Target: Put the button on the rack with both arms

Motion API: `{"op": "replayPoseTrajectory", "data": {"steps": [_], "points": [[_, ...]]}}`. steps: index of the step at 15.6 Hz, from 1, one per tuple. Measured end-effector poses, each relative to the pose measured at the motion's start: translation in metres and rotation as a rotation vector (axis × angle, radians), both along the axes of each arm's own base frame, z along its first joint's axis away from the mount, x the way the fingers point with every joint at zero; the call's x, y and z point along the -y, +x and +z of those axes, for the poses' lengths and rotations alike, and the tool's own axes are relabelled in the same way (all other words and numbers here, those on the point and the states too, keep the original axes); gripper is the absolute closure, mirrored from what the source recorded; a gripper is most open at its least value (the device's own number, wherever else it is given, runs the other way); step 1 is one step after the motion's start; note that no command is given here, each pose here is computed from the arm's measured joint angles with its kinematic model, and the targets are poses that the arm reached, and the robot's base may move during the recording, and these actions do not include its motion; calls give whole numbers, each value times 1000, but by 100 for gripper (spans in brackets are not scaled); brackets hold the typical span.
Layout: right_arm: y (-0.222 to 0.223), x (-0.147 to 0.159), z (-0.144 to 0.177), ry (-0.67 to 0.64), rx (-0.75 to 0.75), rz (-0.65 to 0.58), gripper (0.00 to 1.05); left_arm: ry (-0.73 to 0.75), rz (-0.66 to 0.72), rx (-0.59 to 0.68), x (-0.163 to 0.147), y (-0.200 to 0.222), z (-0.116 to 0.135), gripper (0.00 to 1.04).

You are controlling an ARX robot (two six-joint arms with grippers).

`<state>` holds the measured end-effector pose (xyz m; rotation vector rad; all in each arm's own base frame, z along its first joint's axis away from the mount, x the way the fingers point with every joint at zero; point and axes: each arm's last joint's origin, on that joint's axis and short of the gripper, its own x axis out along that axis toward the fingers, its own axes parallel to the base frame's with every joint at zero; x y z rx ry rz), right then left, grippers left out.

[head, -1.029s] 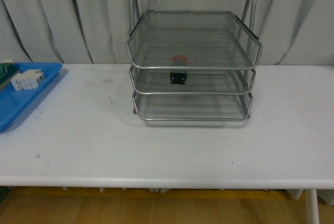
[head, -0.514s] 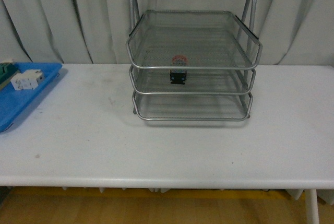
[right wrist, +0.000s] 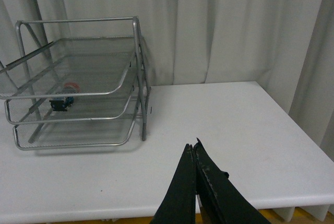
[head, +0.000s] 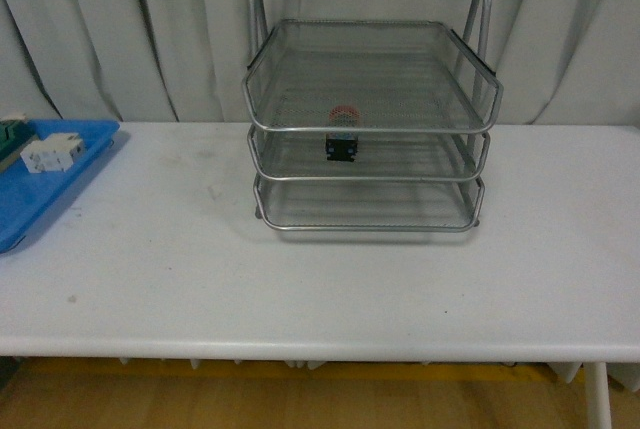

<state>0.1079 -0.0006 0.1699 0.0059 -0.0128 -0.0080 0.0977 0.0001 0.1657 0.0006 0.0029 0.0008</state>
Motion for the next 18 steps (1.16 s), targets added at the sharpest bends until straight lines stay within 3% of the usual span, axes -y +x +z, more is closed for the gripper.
{"op": "replayPoseTrajectory", "data": {"steps": [1, 2, 4, 7, 8, 10, 11, 18], "points": [[-6, 0, -6, 1, -56, 4, 103, 0, 0, 0, 0, 0, 0, 7], [-11, 0, -1, 0, 9, 3, 103, 0, -1, 0, 0, 0, 0, 7], [-11, 0, -3, -2, -11, 3, 99, 0, -1, 0, 0, 0, 0, 7], [-11, 0, -3, -2, -8, 3, 64, 0, 0, 0, 0, 0, 0, 7], [-11, 0, -3, -3, -8, 3, 41, 0, 0, 0, 0, 0, 0, 7], [-11, 0, -3, -3, -8, 3, 13, 0, 0, 0, 0, 0, 0, 7], [-11, 0, -3, -2, -8, 3, 4, 0, 0, 0, 0, 0, 0, 7], [-11, 0, -3, -3, -8, 3, 6, 0, 0, 0, 0, 0, 0, 7]]}}
